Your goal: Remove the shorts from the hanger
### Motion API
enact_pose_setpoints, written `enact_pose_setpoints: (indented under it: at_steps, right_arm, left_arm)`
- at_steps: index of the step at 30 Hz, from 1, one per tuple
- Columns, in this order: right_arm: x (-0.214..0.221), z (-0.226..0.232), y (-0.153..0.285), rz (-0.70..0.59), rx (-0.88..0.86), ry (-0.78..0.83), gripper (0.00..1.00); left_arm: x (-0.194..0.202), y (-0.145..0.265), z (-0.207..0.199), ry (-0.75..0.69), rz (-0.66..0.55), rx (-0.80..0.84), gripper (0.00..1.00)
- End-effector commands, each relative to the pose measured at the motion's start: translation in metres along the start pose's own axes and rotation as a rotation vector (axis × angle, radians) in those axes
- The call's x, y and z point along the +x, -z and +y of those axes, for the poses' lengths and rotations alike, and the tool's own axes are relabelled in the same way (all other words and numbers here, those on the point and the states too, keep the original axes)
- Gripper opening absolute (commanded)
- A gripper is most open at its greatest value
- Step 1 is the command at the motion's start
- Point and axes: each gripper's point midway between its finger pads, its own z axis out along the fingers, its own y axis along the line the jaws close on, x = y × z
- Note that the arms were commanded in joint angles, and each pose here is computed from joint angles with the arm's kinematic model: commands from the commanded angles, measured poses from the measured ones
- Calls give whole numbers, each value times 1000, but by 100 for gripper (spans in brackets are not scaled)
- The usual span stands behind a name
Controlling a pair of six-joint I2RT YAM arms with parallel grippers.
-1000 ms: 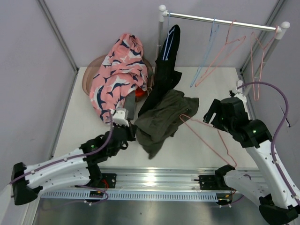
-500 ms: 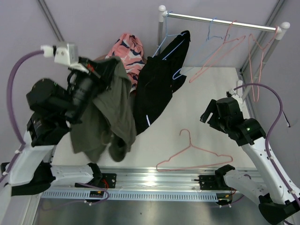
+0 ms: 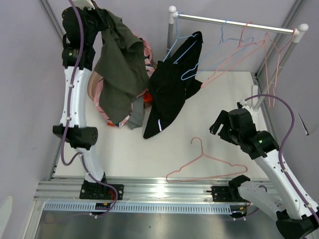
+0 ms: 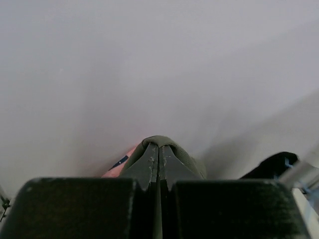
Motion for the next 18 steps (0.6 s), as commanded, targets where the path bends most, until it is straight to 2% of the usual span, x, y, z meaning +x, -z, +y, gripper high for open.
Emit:
enact_pose_setpoints:
  at_steps: [1, 4, 5, 6, 7, 8, 9, 11, 12, 13, 15, 16, 17, 18]
  right_arm:
    - [-1, 10, -2, -13, -61, -3, 80]
    - [0, 14, -3, -20, -94, -1, 82]
    - [3, 15, -4, -9, -101, 4, 85]
    - [6, 14, -6, 3, -93, 8, 87]
    - [9, 12, -9, 16, -81, 13, 87]
    - [13, 7, -12, 39, -56, 17, 88]
    - [19, 4, -18, 65, -29, 19, 88]
    - [29, -1, -24, 95, -9, 16, 88]
    - [32, -1, -26, 105, -15, 6, 88]
    - [34, 0, -26, 108, -23, -3, 88]
    - [36, 4, -27, 105, -49, -24, 88]
    - [35, 6, -26, 100, -62, -30, 88]
    - [35, 6, -26, 100, -64, -33, 88]
    - [35, 6, -25, 100, -66, -35, 88]
  left_arm:
    - [-43, -20, -21, 46, -195, 189, 0]
    - [25, -61, 12, 62, -94, 68, 2]
    - [40, -66, 19, 76, -63, 48, 12]
    - [80, -75, 30, 89, 30, 11, 25]
    - [94, -75, 34, 103, 64, -9, 49]
    - [106, -74, 35, 124, 100, -17, 94]
    - [140, -68, 40, 139, 205, -37, 99]
    - [151, -52, 31, 180, 288, -25, 99]
    - [167, -38, 30, 188, 366, -36, 99]
    - [168, -28, 24, 182, 386, -36, 99]
    - [131, 11, -1, 86, 314, -24, 99]
    - [171, 32, 4, 46, 393, -56, 99]
    - [119, 63, -17, 23, 291, -8, 99]
    - [109, 80, -25, 20, 275, 10, 99]
